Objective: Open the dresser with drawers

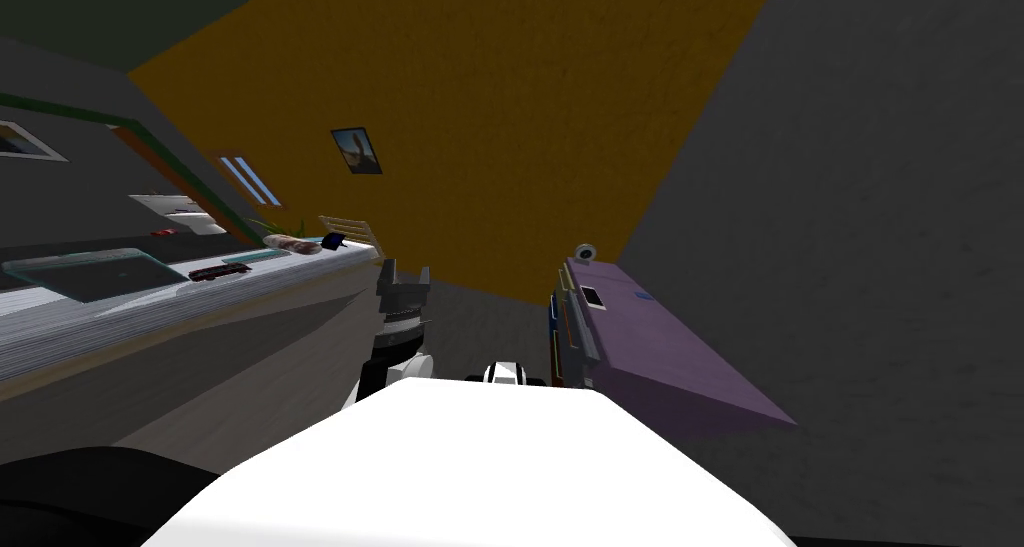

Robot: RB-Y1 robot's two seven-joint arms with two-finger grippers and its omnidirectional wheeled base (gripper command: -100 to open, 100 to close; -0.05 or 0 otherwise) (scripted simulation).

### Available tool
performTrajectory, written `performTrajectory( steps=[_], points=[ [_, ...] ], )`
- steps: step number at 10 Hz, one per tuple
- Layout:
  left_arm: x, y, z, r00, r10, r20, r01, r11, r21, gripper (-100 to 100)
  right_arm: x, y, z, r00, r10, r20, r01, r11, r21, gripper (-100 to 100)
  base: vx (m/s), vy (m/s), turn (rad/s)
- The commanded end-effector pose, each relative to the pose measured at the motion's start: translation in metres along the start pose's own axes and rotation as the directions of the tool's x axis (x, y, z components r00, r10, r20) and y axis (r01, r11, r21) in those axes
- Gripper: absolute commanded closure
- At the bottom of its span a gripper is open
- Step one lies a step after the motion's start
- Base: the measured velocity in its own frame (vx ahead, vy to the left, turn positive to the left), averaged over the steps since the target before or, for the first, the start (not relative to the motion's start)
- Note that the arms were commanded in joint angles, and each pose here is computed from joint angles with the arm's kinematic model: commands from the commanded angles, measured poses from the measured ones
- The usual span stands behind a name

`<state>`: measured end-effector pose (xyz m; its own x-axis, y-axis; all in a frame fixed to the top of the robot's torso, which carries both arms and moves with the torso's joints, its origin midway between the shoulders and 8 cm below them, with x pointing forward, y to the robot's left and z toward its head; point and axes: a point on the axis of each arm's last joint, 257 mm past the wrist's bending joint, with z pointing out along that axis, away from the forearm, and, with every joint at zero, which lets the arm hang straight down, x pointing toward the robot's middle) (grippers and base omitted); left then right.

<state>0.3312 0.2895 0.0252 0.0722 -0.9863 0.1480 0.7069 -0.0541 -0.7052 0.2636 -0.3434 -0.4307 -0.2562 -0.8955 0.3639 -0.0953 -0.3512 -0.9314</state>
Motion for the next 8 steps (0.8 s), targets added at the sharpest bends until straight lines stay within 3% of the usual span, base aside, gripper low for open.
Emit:
performTrajectory(
  steps=[1, 8],
  points=[
    [0.0000, 0.0000, 0.0000, 1.0000, 0.000, 0.000, 0.000, 1.0000, 0.000, 0, -0.0055, -0.0100, 0.0163, 1.000, 0.022, -0.012, -0.021, 1.000, 0.012, -100, -0.045, -0.025, 0.072],
    [0.0000, 0.0000, 0.0000, 1.0000, 0.000, 0.000, 0.000, 1.0000, 0.000, 0, -0.0095, -0.0155, 0.0194, 0.997, 0.065, -0.031, -0.065, 0.998, 0.003, -100, -0.023, -0.018, 0.067]
  ],
)
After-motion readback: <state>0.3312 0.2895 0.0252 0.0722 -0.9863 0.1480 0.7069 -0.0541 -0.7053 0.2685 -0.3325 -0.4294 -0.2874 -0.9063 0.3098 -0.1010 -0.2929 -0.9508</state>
